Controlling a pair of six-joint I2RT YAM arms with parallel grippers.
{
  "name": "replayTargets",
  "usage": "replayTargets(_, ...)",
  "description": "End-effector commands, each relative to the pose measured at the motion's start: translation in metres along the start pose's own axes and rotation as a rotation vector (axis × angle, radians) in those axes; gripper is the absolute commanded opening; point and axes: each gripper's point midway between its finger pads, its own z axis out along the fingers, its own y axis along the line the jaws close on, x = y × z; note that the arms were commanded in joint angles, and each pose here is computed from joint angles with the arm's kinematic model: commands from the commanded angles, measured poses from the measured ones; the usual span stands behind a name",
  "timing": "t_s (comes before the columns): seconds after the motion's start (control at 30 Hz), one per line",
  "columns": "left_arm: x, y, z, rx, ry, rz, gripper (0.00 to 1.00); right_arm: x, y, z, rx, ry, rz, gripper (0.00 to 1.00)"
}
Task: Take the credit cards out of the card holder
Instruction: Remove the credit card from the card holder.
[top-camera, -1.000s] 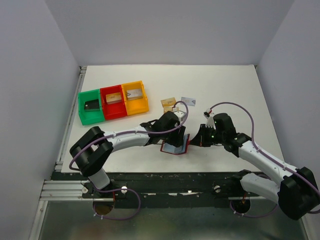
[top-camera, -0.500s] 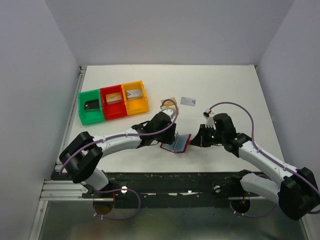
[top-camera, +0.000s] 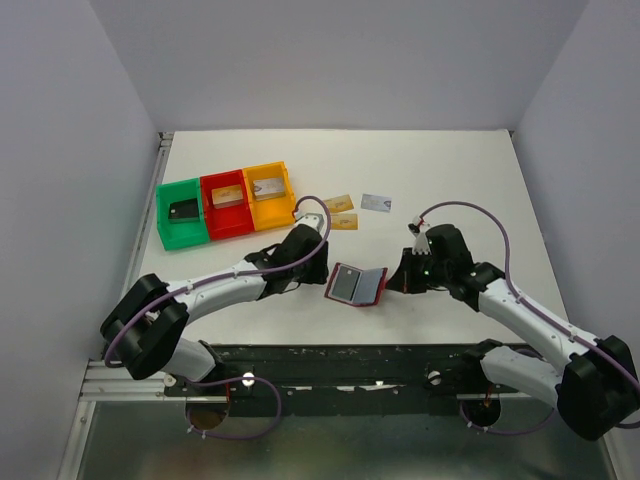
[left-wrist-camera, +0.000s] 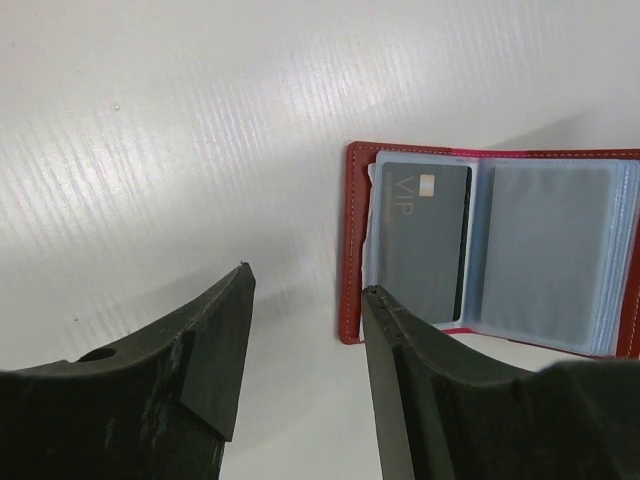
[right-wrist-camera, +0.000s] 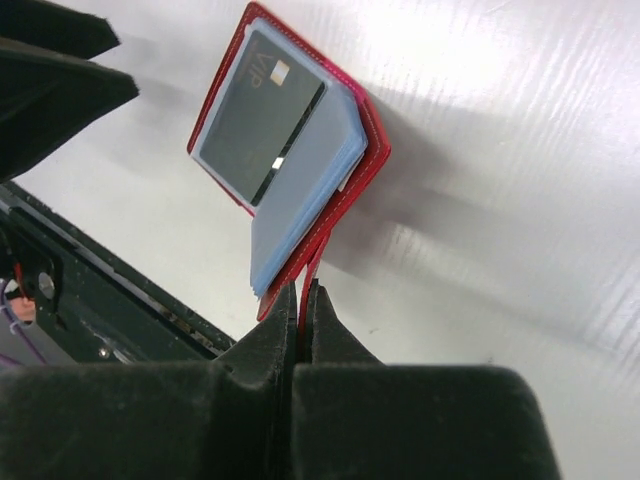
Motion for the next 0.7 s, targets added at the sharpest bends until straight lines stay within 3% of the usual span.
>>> replayTargets(0.0, -0.018, -0.002, -0.008, 0.012, -0.079, -0.027, 0.60, -0.007, -0.016, -0.006, 0.123, 0.011, -0.010, 0.00)
replayTargets(0.07, -0.022, -0.009, -0.009, 0.049, -0.093, -0.030, 0.59, -0.008, -0.022, -0.007, 0.165, 0.020, -0.001, 0.03)
replayTargets(0.13, -0.022, -0.013, -0.008, 0.068, -0.092, -0.031, 0.58, -0.009, -0.027, -0.008, 0.201, 0.025, 0.003, 0.14)
replayTargets(0.27, -0.024, -0.018, -0.009, 0.093, -0.091, -0.030, 0.57, -0.016, -0.037, -0.015, 0.283, 0.020, 0.008, 0.46)
replayTargets(0.33, -0.026, -0.021, -0.011, 0.105, -0.092, -0.030, 0.57, -0.023, -0.041, -0.021, 0.329, 0.007, 0.005, 0.54)
replayTargets(0.53, -0.037, -0.040, -0.020, 0.189, -0.107, -0.022, 0.57, -0.049, -0.037, -0.042, 0.379, -0.061, -0.037, 0.57)
replayTargets(0.67, -0.042, -0.068, -0.024, 0.343, -0.122, -0.008, 0.52, -0.052, 0.008, -0.025, 0.097, -0.099, -0.046, 0.54)
